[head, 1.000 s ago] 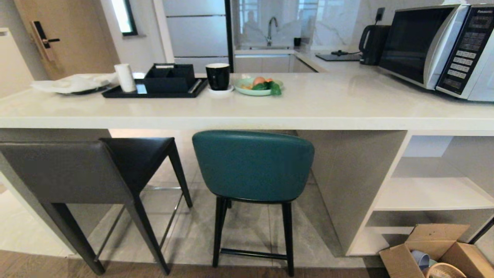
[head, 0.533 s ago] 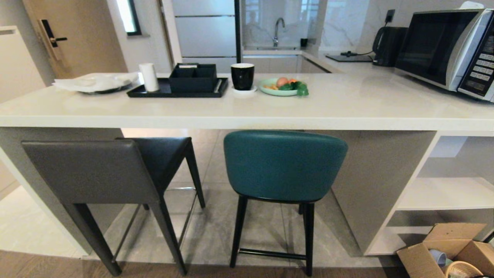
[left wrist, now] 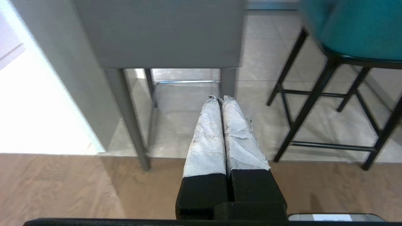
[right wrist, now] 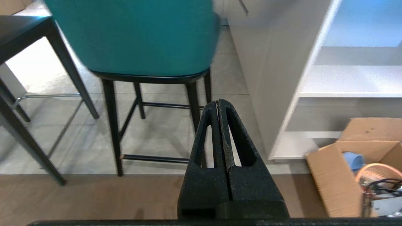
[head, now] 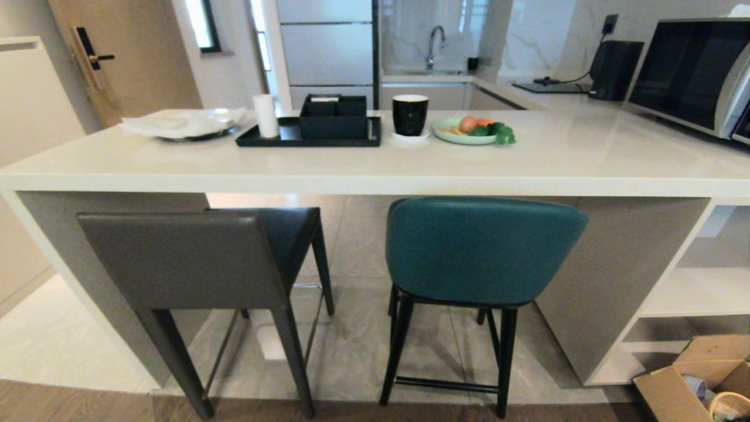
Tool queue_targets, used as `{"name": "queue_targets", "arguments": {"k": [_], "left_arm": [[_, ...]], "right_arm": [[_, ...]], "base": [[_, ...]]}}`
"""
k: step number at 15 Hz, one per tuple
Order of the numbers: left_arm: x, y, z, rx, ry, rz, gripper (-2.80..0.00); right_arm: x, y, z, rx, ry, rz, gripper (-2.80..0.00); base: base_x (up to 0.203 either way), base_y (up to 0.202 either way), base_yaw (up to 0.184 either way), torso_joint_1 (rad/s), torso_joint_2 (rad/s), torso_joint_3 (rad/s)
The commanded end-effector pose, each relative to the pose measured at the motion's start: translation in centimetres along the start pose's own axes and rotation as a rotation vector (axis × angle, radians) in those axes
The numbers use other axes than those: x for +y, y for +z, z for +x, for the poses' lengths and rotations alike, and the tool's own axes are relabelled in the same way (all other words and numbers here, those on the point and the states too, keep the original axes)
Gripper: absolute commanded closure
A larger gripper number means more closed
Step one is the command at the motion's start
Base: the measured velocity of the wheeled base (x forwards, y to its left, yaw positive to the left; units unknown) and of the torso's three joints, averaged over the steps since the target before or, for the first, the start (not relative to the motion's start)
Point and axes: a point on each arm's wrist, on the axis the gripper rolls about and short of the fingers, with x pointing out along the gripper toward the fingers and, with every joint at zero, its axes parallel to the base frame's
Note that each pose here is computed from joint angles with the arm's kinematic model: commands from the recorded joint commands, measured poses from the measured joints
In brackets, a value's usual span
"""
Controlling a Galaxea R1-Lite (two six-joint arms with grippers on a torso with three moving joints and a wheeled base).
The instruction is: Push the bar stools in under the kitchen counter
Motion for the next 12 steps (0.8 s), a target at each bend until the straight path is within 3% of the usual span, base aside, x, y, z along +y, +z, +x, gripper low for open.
{"name": "queue_targets", "arguments": {"k": [1,8,12], "left_arm": [[0.0,0.01,0.02,0.002,0.0,0.0,0.0],[0.0,0.01,0.02,0.002,-0.002,0.0,0.0],[0.0,0.01,0.02,0.003,0.001,-0.001,0.0]], "right_arm": [[0.0,0.01,0.01,0.001,0.0,-0.001,0.0],[0.0,0.01,0.01,0.001,-0.001,0.001,0.0],[-0.02,0.07,0.01,-0.006,-0.01,0.058,0.0]], "base": [[0.0,0.197,0.001,0.003,0.0,0.007],[0.0,0.198,-0.001,0.003,0.0,0.002],[0.0,0.058,0.0,0.002,0.01,0.001]]}}
